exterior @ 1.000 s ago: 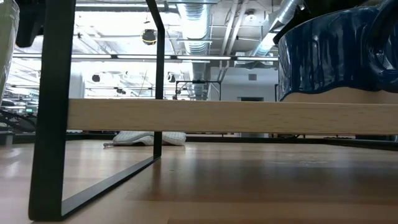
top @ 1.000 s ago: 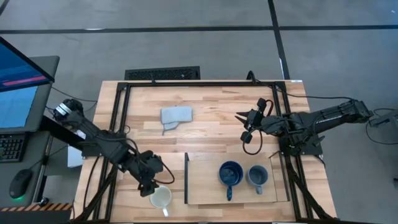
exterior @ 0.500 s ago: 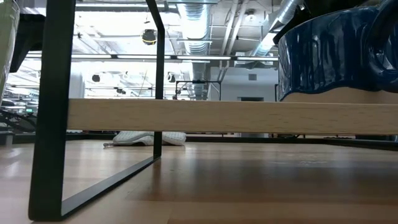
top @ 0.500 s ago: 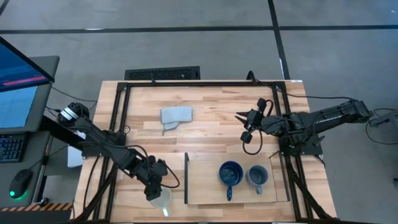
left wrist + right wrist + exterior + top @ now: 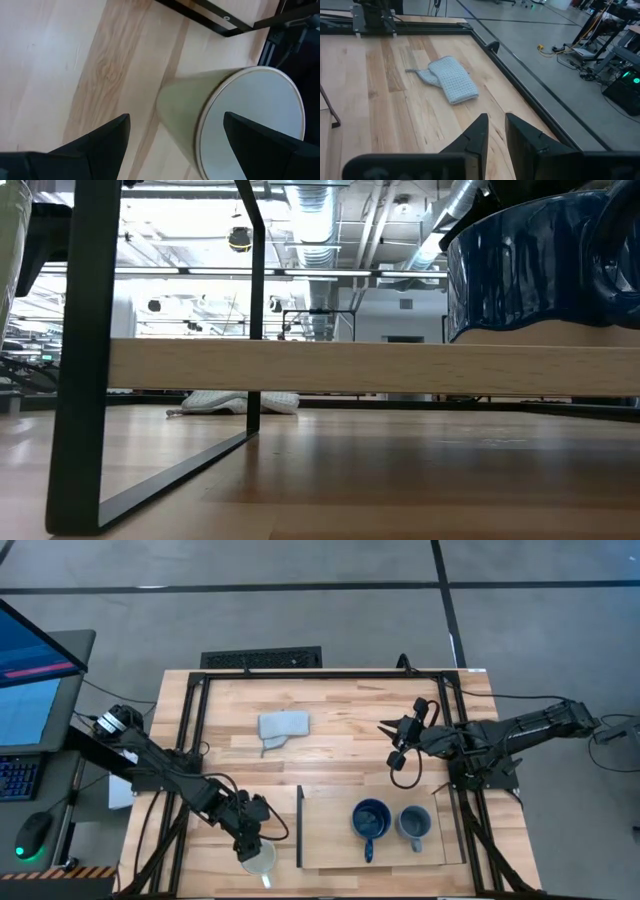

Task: Stack small to large cups/mugs on shelf
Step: Put the green mug on the shelf

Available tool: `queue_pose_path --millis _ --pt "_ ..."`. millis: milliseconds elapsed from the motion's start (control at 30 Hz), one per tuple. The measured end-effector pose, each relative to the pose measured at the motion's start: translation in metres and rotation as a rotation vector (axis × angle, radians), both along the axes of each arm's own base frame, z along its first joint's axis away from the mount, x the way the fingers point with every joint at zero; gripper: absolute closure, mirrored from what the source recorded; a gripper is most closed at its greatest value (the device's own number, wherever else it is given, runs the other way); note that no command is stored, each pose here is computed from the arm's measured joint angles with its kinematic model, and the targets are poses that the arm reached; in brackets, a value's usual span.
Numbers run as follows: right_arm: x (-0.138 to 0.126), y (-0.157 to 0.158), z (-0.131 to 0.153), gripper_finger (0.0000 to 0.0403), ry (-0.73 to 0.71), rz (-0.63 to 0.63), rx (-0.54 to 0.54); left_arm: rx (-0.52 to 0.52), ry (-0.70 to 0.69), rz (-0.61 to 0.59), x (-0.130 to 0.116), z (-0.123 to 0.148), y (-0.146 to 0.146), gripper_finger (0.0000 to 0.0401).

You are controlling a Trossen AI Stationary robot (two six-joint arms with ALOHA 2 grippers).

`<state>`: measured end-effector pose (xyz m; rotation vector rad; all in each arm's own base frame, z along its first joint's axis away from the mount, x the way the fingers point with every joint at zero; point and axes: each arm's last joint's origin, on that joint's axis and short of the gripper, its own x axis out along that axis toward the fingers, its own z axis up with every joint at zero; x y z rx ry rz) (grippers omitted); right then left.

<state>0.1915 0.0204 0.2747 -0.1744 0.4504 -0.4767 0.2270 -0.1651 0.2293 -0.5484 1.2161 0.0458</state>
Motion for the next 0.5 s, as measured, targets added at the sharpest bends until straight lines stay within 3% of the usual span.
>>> queue_pose_path --millis 500 --pt "0.0 0.0 0.0 0.0317 0.0 0.0 0.0 -0.009 0.0 0.032 0.0007 0.0002 0.0003 0.0088"
